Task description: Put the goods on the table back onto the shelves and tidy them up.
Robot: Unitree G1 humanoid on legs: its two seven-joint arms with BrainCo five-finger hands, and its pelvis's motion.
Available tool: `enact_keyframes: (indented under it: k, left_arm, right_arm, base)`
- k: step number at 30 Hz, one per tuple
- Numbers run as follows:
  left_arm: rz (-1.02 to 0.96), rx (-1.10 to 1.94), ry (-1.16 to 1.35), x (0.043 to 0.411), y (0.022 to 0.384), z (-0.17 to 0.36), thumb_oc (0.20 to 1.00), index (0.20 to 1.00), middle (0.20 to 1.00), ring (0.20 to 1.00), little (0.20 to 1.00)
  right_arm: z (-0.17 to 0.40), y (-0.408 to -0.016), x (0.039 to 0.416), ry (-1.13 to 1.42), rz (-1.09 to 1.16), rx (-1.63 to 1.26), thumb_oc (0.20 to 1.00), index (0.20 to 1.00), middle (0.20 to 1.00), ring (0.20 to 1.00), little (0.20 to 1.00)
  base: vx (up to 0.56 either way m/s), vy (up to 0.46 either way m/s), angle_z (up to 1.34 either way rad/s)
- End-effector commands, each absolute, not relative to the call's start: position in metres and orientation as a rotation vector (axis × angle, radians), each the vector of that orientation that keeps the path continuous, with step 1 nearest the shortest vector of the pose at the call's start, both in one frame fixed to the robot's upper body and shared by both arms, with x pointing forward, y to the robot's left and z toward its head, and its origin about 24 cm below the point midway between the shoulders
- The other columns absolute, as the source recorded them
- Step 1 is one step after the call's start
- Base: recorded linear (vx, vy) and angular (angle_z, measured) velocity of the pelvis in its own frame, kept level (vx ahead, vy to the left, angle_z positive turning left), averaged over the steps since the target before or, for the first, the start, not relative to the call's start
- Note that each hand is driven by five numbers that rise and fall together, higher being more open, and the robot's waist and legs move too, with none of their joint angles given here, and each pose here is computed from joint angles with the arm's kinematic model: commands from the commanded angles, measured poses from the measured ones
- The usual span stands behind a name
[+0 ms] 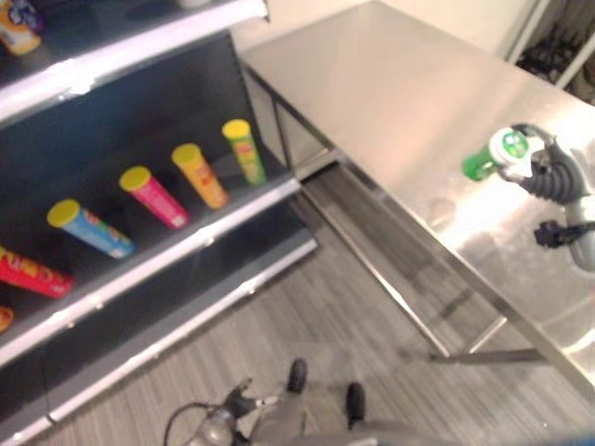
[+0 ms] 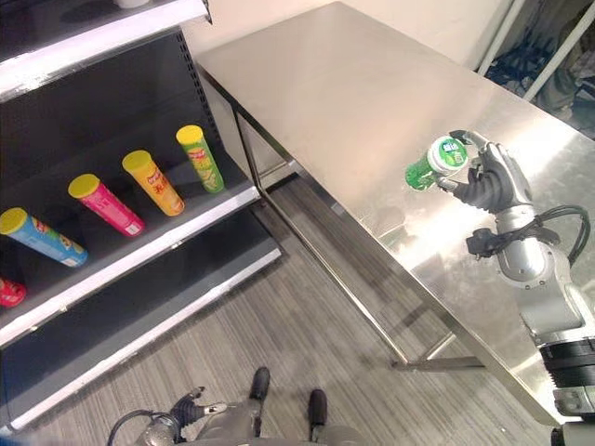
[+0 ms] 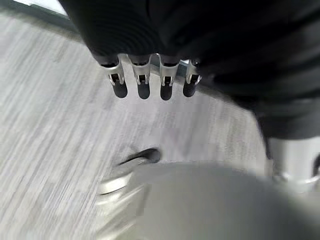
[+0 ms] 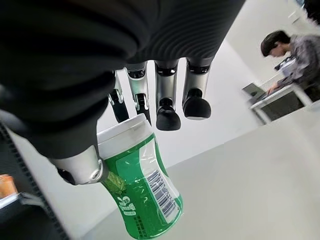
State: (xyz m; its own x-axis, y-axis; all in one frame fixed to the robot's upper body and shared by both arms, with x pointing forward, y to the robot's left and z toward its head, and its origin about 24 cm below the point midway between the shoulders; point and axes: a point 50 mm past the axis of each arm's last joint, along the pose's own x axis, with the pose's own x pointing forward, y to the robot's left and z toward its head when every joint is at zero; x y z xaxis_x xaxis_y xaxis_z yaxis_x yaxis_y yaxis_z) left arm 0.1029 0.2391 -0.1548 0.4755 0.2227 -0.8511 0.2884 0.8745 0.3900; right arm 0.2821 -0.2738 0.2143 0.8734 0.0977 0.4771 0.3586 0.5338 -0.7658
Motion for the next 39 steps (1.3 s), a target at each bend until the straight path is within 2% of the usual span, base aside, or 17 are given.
enact_keyframes:
  k: [1, 11, 16, 19, 25, 30, 36, 39]
  left_arm:
    - [-0.310, 0.602, 1.111, 0.082, 0.196, -0.168, 1.000, 1.000, 1.000, 1.000, 1.000]
    - [-0.438, 0.628, 1.079, 0.085, 0.176, -0.169, 1.000, 1.000, 1.000, 1.000, 1.000]
    - [-0.509, 0.635, 0.977, 0.103, 0.154, -0.164, 1.000, 1.000, 1.000, 1.000, 1.000]
    - [-0.528, 0.653, 0.954, 0.107, 0.153, -0.162, 1.000, 1.000, 1.000, 1.000, 1.000]
    - [-0.389, 0.612, 1.027, 0.094, 0.175, -0.165, 1.000, 1.000, 1.000, 1.000, 1.000]
    - [-0.061, 0.466, 1.170, 0.071, 0.222, -0.165, 1.000, 1.000, 1.000, 1.000, 1.000]
    - [-0.109, 0.495, 1.277, 0.043, 0.224, -0.170, 1.000, 1.000, 1.000, 1.000, 1.000]
    - [-0.088, 0.489, 1.286, 0.044, 0.228, -0.170, 1.000, 1.000, 1.000, 1.000, 1.000]
  right_arm:
    - [0.240, -0.282, 0.268, -0.638, -0.233, -0.973, 0.200, 0.200, 0.200, 0.200, 0.200]
    - [0.233, -0.296, 0.262, -0.586, -0.293, -0.986, 0.200, 0.200, 0.200, 0.200, 0.200]
    - [0.228, -0.303, 0.261, -0.550, -0.334, -0.976, 0.200, 0.200, 0.200, 0.200, 0.200]
    - [0.220, -0.309, 0.256, -0.522, -0.360, -0.969, 0.200, 0.200, 0.200, 0.200, 0.200]
    - [0.187, -0.304, 0.249, -0.422, -0.338, -0.946, 0.200, 0.200, 0.200, 0.200, 0.200]
    - [0.152, -0.296, 0.243, -0.324, -0.296, -0.856, 0.200, 0.200, 0.200, 0.200, 0.200]
    - [0.152, -0.282, 0.243, -0.358, -0.201, -0.821, 0.200, 0.200, 0.200, 0.200, 0.200]
    - [0.153, -0.274, 0.245, -0.376, -0.155, -0.809, 0.200, 0.200, 0.200, 0.200, 0.200]
  base:
    - [-0.07, 0.066, 0.40]
    - [-0.16, 0.170, 0.55]
    - [-0.27, 0.216, 0.45]
    - [-0.27, 0.279, 0.50]
    - [-0.19, 0.275, 0.09]
    - [-0.20, 0.206, 0.25]
    - [-0.03, 0.106, 0.44]
    - [0.08, -0.021, 0.00]
